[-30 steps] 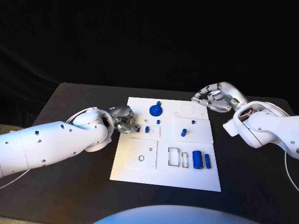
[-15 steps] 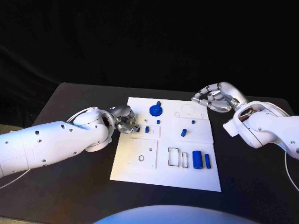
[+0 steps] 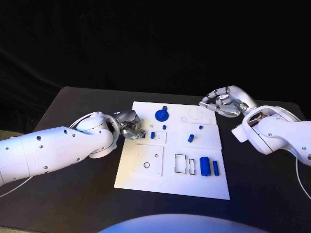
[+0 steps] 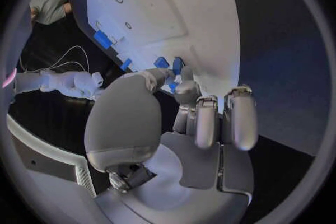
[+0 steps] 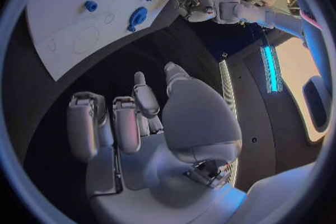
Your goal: Assemble the parts on the task board
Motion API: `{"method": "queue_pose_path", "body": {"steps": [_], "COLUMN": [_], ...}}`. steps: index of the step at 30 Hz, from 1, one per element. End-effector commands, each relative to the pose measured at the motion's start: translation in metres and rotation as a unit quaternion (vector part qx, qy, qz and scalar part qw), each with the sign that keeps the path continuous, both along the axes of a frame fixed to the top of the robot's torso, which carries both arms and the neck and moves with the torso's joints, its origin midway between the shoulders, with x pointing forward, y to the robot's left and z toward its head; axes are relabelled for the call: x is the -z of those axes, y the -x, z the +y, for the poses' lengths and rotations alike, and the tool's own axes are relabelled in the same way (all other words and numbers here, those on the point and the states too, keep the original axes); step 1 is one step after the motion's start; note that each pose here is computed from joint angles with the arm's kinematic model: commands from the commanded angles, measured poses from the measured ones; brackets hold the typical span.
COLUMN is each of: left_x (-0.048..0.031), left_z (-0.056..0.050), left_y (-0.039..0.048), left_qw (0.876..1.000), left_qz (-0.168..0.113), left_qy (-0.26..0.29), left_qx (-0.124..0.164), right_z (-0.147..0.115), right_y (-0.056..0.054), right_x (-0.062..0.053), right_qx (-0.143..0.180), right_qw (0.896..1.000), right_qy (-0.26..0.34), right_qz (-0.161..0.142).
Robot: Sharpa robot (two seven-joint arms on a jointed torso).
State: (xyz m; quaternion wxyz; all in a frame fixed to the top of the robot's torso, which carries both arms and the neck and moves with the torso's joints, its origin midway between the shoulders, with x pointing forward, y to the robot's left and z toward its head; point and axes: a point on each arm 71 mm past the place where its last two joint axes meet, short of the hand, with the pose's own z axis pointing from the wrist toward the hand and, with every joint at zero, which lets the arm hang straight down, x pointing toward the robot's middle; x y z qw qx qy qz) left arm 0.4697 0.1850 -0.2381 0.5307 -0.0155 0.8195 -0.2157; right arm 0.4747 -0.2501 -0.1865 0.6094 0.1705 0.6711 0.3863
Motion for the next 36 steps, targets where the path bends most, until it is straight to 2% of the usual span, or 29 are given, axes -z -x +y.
{"method": "queue_pose_path", "body": {"steps": [1,36], "left_x": [0.0024,0.0065], "left_z": [-0.0036,-0.0014], "left_y": [0.0022,-0.0025], "left_qw": [1.000,0.999], "left_qz": [0.012,0.029], "left_qy": [0.012,0.004], "left_qx": [0.002,-0.015], "right_z": [0.0009,0.0005], "right_y": [0.0005,0.0007], "right_x": [0.0000,0.0000], "right_qx": [-0.006,-0.005], "right_qw": [1.000,1.000], "right_qy": [0.001,0.000], "right_qz": [-0.002,-0.003]}}
